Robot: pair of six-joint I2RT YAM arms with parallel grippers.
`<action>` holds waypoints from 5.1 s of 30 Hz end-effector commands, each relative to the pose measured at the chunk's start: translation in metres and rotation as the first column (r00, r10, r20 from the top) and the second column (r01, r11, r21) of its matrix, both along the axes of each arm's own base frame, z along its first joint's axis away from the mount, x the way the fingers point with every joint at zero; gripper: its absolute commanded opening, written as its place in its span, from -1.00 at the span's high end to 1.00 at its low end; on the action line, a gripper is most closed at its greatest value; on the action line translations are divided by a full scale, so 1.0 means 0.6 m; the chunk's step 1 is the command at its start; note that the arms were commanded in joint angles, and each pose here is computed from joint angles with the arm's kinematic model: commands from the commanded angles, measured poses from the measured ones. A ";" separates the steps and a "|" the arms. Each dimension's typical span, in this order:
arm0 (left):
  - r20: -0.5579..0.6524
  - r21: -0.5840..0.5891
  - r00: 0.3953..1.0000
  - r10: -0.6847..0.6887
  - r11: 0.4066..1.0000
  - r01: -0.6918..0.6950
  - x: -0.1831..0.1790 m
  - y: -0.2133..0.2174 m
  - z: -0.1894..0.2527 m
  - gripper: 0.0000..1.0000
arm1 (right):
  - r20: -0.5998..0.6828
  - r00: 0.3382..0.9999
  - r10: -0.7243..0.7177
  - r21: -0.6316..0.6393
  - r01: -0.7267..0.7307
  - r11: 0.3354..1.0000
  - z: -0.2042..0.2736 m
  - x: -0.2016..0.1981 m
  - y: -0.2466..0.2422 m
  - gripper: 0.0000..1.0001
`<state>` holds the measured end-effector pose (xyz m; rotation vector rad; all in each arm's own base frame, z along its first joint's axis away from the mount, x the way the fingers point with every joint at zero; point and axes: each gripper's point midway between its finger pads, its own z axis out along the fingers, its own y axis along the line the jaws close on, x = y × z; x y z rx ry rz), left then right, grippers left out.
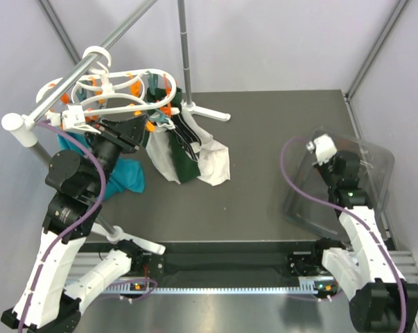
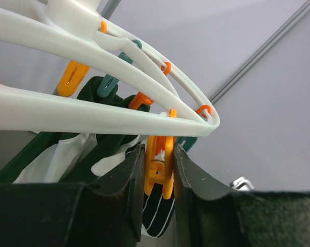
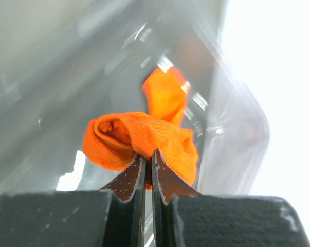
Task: Clip the socks to the hanger
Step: Pick up the sock from the bin, then clamp the sock onto the hanger.
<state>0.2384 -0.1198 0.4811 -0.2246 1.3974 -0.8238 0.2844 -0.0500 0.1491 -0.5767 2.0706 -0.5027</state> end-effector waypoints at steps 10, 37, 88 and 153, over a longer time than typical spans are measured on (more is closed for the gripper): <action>-0.154 0.048 0.983 -0.098 0.993 0.107 -0.015 -0.029 -0.063 1.00 | -0.048 0.996 0.076 0.758 -0.014 0.652 0.248 -0.065 0.311 1.00; -0.108 0.039 0.988 -0.112 0.992 0.117 -0.058 -0.012 -0.045 1.00 | -0.032 0.766 0.642 0.967 -0.140 0.214 0.467 -0.235 0.854 1.00; -0.139 0.068 0.980 -0.141 0.986 0.152 -0.059 -0.022 -0.062 1.00 | 0.072 0.795 0.602 0.987 -0.145 0.073 0.549 -0.177 0.831 1.00; -0.108 0.100 0.936 0.334 0.941 -0.324 -0.004 0.111 0.020 -0.26 | 0.524 0.799 0.295 0.774 -0.591 0.226 0.602 0.038 0.734 0.60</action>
